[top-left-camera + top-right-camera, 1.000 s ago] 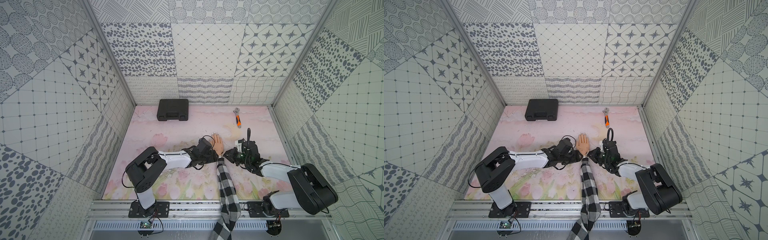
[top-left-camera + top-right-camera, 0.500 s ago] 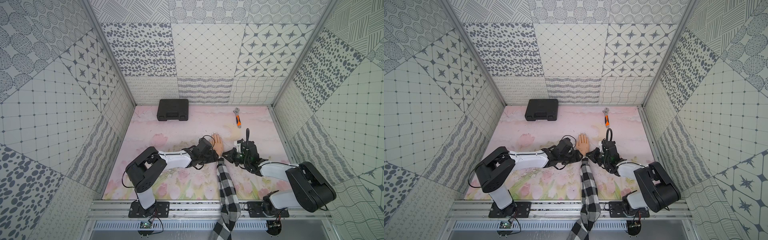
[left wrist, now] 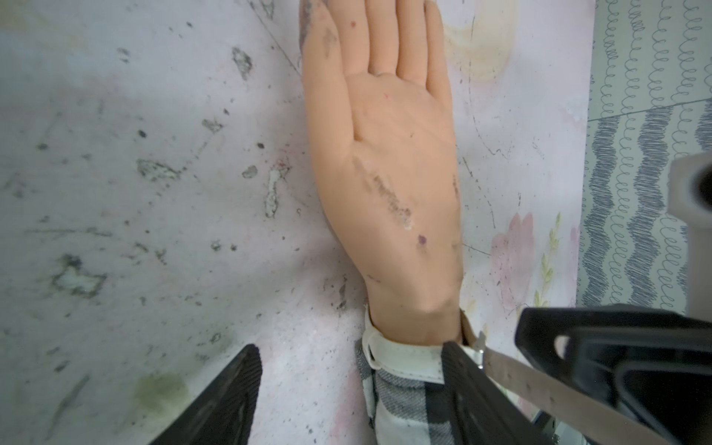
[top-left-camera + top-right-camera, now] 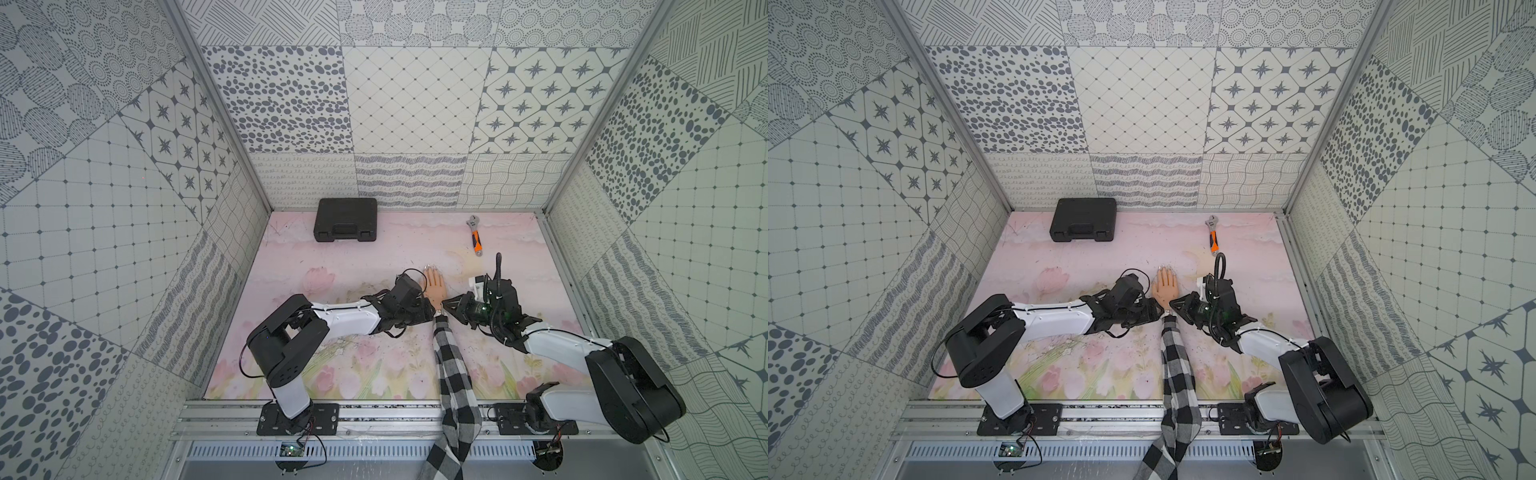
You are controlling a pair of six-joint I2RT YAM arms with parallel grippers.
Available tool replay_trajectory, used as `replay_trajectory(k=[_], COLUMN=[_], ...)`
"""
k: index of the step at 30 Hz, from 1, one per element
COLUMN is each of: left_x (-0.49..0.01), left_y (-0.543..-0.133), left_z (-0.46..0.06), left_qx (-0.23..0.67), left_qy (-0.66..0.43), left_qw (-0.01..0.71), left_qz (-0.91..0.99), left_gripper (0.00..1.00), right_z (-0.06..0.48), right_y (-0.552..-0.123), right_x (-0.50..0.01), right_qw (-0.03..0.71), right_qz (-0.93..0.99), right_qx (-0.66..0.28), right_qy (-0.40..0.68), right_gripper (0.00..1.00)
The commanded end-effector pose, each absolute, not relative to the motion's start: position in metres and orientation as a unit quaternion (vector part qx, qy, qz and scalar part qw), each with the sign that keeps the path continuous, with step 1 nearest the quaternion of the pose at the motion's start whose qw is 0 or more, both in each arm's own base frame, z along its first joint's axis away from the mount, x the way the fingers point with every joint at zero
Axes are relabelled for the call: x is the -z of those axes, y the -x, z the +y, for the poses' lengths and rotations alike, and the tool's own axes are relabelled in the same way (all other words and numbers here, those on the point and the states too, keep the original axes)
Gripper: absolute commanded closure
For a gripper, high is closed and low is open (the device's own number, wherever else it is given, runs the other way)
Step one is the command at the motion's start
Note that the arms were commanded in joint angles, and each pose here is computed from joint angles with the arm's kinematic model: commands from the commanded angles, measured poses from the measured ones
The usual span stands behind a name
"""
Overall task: Take off the watch
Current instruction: Untie the watch from the hand.
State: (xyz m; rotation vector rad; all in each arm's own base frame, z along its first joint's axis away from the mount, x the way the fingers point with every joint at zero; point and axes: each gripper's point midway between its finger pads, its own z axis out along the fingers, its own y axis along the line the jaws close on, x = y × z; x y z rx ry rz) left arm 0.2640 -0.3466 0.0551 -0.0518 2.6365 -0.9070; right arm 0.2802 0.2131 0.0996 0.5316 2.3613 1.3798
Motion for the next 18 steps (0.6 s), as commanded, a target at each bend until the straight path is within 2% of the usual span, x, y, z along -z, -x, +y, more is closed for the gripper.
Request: replay_trajectory(k=[1,5,18], left_x=[-0.055,-0.049,-0.037], left_y=[-0.266,-0.265,-0.261], left_z=[-0.345,-0.345,-0.35], left_qx=[0.317,0.313,0.305], left_qy=[0.011,0.011,0.006], left_qw=[0.18,0.175,0.158], left_qz=[0.931,0.933,0.939], left_gripper=[0.25,0.25,0.26], right_z=[0.201,0.199,0.214], right_y=[-0.278,-0.276,-0.281], right_x=[-0.093,-0.082,-0.079], right_qw=[0.188,0.179,0.158], right_qz=[0.841,0.846,0.836], right_qx=[-0.468,-0.462,-0.494], right_qy=[-0.197,-0.199,-0.181], right_gripper=[0.68,0.66,0.68])
